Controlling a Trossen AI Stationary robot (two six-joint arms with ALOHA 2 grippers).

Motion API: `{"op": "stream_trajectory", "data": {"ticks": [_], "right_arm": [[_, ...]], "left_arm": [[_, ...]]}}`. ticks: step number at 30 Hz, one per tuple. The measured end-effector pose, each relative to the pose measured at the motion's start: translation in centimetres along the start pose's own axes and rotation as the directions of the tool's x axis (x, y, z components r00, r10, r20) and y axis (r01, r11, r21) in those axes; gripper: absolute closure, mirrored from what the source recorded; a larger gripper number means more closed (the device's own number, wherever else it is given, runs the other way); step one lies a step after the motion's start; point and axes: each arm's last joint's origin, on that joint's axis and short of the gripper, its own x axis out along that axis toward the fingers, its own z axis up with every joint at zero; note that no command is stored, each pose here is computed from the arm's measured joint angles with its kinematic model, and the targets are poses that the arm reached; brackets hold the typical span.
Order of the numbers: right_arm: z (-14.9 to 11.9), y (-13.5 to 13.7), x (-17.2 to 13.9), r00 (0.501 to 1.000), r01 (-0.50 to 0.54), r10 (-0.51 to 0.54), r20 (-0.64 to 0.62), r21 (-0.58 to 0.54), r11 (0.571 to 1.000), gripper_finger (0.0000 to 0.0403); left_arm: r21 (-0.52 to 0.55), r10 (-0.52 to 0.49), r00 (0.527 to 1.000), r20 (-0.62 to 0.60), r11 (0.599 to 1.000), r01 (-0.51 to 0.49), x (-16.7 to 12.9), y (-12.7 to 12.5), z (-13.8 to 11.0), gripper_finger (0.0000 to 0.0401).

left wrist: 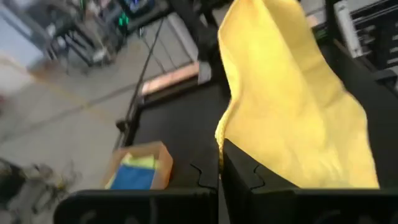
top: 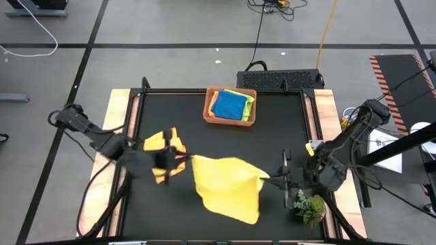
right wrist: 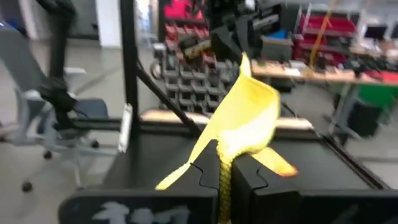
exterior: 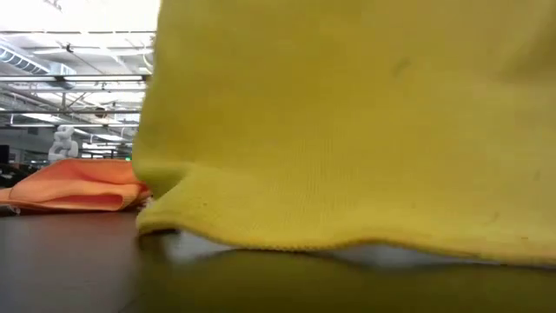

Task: Fold microfiber towels
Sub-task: Fold the yellow microfiber towel

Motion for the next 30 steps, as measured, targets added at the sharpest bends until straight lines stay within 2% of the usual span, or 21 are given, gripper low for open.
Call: {"op": "stream_trajectory", "data": {"ticks": [8, 15, 19, 23, 30], "right_arm": [[-2.0, -1.5, 0.4, 0.983, 0.096, -0.092, -0.162, 0.014, 0.995, 0.0403], [-3.4, -3.7, 0.2, 0.933, 0.209, -0.193, -0.304, 0.020, 0.978, 0.0403], [-3.8, -5.0, 0.2, 0.903, 0.269, -0.252, -0.347, 0.002, 0.963, 0.0403], [-4.0, -6.3, 0.3, 0.873, 0.322, -0.311, -0.376, -0.035, 0.946, 0.0403], [-4.0, -8.8, -0.1, 0.810, 0.435, -0.439, -0.389, -0.103, 0.895, 0.0403]], "left_arm": [[-0.060, 0.011, 0.992, -0.127, 0.998, -0.019, 4.6, 2.7, -3.8, 0.0391], [-0.059, 0.068, 0.984, -0.163, 0.995, -0.078, 7.4, 5.0, -6.9, 0.0397], [-0.045, 0.082, 0.988, -0.133, 0.995, -0.089, 8.6, 6.3, -8.3, 0.0387], [-0.033, 0.071, 0.995, -0.075, 0.997, -0.074, 9.5, 7.4, -9.2, 0.0396], [-0.074, 0.035, 0.999, -0.005, 0.997, -0.036, 9.9, 9.2, -9.5, 0.0385]]}}
